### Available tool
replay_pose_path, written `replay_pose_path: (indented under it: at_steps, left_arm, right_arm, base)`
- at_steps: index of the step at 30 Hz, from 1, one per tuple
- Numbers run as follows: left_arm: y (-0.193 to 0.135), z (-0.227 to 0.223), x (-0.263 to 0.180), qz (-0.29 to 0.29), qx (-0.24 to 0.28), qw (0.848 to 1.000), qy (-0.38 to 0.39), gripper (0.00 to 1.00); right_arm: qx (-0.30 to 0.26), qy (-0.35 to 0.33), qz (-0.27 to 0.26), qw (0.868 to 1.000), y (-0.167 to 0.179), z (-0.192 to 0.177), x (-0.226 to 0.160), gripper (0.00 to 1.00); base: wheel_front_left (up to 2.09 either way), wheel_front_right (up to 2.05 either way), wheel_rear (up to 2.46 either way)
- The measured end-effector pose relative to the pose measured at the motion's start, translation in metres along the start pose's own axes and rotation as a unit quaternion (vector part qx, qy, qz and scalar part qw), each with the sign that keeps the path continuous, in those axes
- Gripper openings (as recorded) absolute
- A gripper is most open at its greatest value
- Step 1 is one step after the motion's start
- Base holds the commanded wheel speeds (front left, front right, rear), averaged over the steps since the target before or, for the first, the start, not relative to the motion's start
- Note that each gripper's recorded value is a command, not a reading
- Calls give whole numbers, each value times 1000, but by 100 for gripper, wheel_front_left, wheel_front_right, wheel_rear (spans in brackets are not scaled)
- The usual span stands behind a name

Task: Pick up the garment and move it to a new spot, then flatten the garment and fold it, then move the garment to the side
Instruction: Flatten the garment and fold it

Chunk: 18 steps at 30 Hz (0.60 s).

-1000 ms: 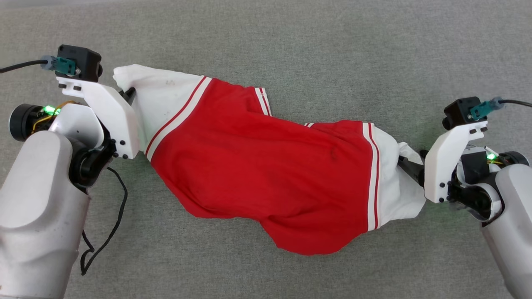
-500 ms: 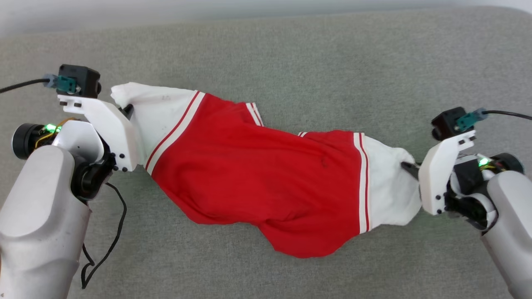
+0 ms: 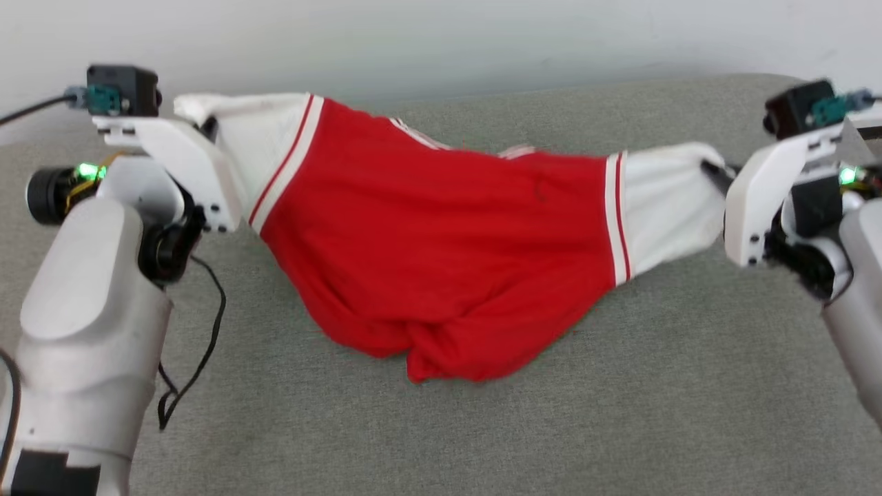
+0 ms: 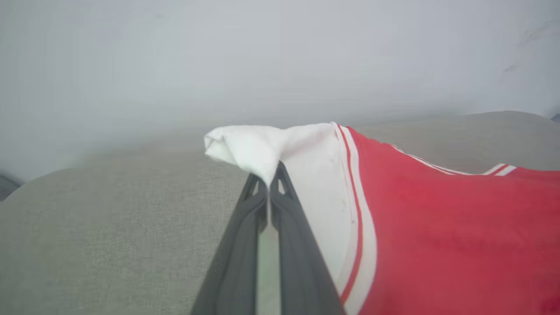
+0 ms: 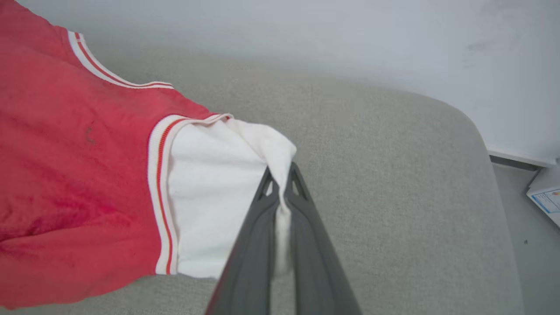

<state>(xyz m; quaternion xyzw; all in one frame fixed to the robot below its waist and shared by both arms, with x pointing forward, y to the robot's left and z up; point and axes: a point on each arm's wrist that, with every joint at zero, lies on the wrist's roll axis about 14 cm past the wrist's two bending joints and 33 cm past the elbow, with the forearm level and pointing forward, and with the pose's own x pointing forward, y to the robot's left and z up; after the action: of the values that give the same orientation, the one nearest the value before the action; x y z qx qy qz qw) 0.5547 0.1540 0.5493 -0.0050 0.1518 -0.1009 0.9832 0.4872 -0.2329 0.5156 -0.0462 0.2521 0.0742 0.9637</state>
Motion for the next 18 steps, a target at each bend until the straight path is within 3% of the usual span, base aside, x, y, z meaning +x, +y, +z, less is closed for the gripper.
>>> replay_pose_path:
  at_steps: [9,10,18]
  left_arm:
    - [2,86,36,27,-8,994,-106,0]
    - [2,86,36,27,-8,994,-106,0]
    - [16,165,65,52,-15,972,-230,0]
  right_arm:
    - [-26,-140,-8,990,-5,117,15,0]
    - [-26,-140,-8,990,-5,117,15,0]
    - [-55,-287,-25,956,-16,221,28,0]
  base:
    - [0,0,0]
    - [0,0,0]
    - [0,0,0]
